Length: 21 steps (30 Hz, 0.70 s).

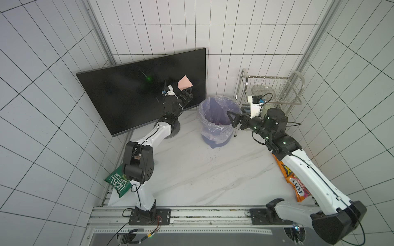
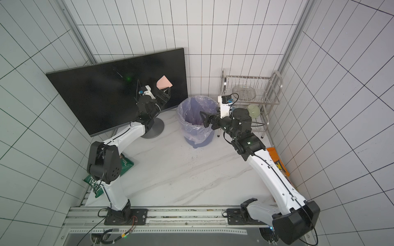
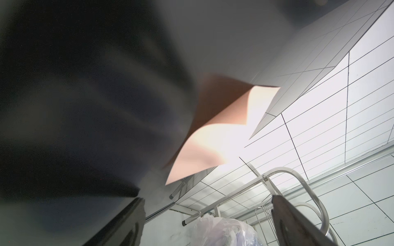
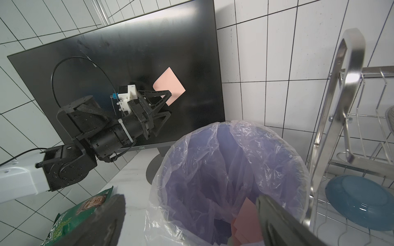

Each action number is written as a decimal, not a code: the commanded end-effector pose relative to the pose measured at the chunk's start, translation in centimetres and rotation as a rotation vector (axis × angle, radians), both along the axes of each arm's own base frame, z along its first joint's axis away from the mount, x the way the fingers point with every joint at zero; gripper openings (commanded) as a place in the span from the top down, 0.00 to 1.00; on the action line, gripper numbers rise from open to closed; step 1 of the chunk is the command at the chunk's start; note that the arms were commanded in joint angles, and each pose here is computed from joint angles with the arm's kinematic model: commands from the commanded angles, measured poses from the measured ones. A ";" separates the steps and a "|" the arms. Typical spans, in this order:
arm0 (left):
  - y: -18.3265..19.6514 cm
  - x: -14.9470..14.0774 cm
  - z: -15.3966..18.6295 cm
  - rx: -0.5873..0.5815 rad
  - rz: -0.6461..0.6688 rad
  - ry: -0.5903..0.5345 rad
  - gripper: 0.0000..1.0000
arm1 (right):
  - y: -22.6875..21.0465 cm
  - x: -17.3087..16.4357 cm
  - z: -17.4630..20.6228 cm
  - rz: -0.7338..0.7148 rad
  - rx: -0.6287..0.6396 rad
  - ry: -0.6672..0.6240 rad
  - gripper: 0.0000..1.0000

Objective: Remove the sticky note from the monitor
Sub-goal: Tear off the sticky note from the monitor.

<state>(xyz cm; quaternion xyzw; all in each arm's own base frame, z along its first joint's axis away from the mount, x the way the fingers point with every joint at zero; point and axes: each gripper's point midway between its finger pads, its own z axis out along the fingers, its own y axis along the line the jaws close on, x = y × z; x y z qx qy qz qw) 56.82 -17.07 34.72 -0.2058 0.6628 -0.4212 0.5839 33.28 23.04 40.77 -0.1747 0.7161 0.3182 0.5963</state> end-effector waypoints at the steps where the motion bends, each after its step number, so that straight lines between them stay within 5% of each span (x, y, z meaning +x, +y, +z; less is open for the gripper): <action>1: 0.5 0.6 1.3 -0.004 0.019 -0.033 0.07 | -0.3 0.1 0.2 -0.002 0.017 -0.009 0.01; 21: 0.9 0.2 3.9 -0.012 0.027 -0.063 0.08 | -0.3 0.1 0.3 0.001 0.025 -0.011 0.01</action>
